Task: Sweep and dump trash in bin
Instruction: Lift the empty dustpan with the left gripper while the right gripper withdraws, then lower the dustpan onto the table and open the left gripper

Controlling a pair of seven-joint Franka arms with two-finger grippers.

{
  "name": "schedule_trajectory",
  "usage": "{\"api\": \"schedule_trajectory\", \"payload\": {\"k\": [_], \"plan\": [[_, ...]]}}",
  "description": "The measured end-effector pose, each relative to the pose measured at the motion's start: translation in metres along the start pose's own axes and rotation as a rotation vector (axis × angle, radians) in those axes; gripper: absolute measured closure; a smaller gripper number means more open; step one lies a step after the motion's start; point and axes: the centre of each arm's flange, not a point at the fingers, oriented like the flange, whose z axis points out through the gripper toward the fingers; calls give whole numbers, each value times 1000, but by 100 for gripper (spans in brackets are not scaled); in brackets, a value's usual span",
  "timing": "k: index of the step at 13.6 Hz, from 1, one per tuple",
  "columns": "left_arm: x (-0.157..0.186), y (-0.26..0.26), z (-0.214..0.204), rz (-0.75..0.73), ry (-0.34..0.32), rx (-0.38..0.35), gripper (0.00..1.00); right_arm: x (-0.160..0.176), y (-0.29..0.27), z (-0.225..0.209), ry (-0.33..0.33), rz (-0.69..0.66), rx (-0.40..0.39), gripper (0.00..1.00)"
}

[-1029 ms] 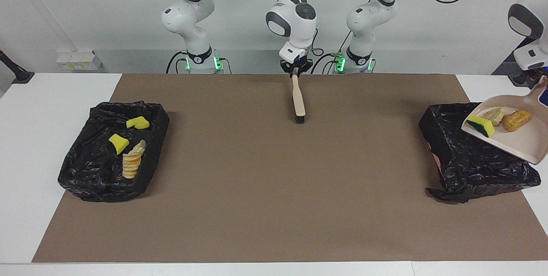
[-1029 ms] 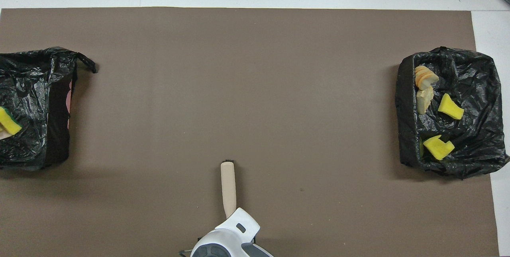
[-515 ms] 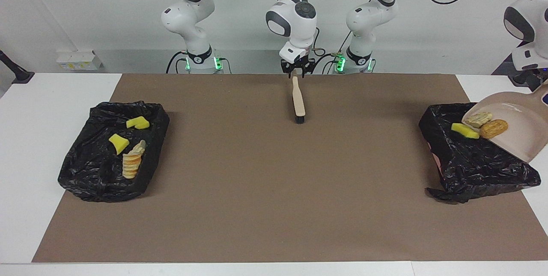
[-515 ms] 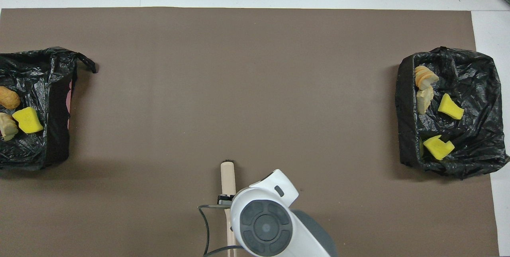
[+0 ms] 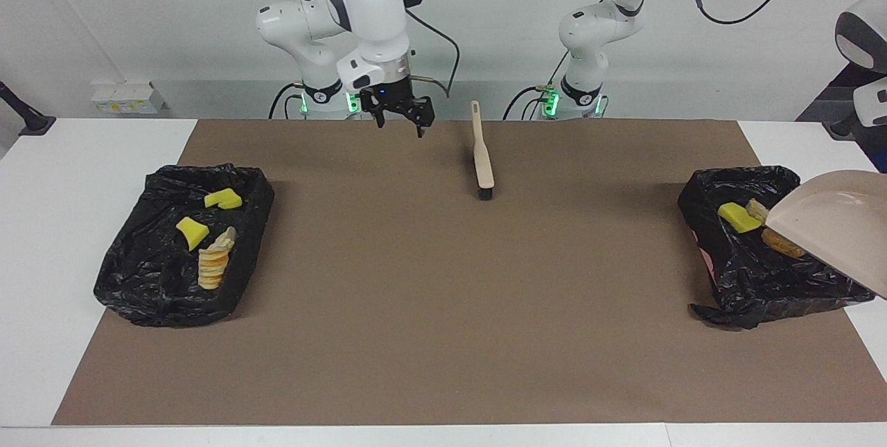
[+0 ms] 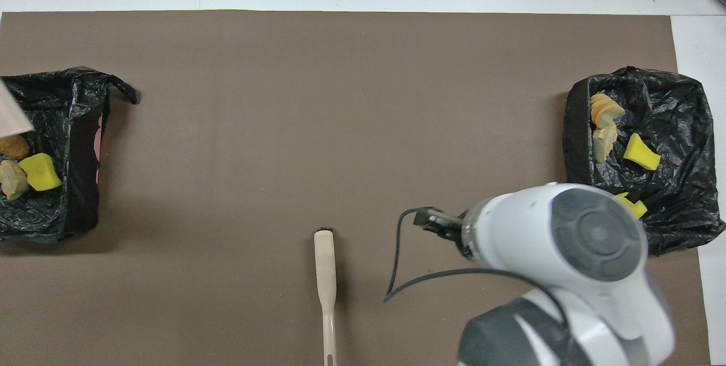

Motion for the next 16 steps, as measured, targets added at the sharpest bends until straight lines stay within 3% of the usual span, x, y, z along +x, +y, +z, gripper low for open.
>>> {"api": "schedule_trajectory", "payload": {"k": [2,4,9,14,16], "plan": [[22,9,-4,-214,134,-87,69,45,34,-25,35,64,33,0],[67,27,-19,-400,206,-173,69,72,56,-37,53,103,49,0],[217,141,-91,-642,218,-334,69,149,128,-28,115,62,50,0],[316,269,-151,-764,205,-526,69,237,197,33,224,38,26,0],[350,312,-160,-806,211,-552,69,266,212,67,274,29,46,0]]}}
